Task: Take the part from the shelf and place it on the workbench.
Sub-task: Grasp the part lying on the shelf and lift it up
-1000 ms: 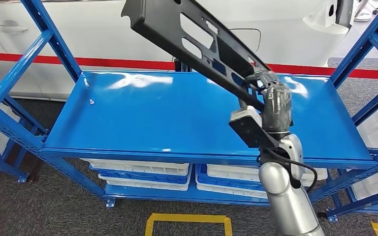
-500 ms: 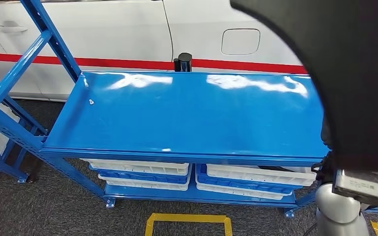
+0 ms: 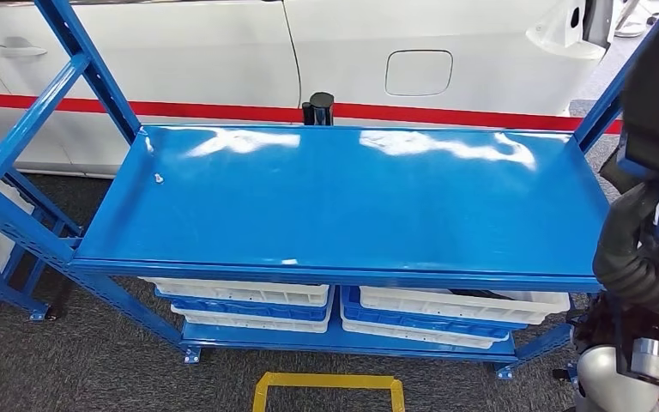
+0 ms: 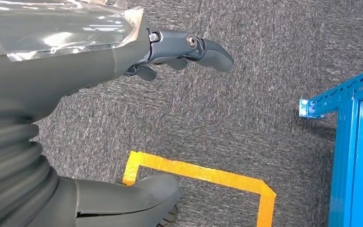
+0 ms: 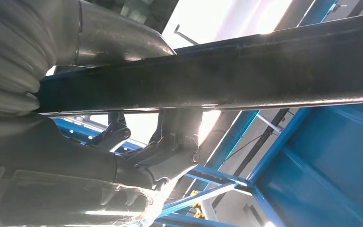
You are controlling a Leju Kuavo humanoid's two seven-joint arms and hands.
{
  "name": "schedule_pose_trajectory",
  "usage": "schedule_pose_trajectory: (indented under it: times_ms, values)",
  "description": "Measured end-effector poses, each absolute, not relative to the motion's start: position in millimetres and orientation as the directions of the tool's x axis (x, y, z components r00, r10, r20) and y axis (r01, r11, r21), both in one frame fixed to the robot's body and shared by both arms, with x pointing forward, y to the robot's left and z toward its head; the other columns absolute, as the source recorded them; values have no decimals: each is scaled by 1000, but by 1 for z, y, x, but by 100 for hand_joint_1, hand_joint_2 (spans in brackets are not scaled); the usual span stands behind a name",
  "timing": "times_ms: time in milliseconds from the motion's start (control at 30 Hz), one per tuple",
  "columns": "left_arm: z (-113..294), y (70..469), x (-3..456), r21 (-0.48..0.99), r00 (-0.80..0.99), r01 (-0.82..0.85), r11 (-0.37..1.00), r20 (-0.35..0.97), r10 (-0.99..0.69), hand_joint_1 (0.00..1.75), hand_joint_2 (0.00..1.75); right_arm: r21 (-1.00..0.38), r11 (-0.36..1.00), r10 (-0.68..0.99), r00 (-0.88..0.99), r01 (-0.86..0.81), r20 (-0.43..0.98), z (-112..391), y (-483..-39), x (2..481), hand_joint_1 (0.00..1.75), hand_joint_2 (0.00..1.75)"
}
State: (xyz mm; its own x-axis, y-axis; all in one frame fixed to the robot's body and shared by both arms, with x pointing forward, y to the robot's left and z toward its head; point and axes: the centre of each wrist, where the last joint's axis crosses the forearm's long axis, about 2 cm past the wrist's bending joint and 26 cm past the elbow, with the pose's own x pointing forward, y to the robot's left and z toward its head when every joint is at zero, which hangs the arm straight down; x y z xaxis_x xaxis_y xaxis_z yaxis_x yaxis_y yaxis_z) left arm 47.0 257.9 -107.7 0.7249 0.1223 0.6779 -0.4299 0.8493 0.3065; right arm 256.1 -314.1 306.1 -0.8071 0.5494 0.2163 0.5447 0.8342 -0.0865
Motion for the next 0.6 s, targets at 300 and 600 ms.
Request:
schedule_pose_trajectory:
  times_ms: [300,600]
  values:
    - [-107,255,46,324,730,-447,834,670,130,0,175,-74,847,527,-813,527,247,277,-312,236,175,175]
    - [-107,256,47,363,746,-441,821,656,110,0,175,-83,844,525,-786,529,325,254,-307,215,175,175]
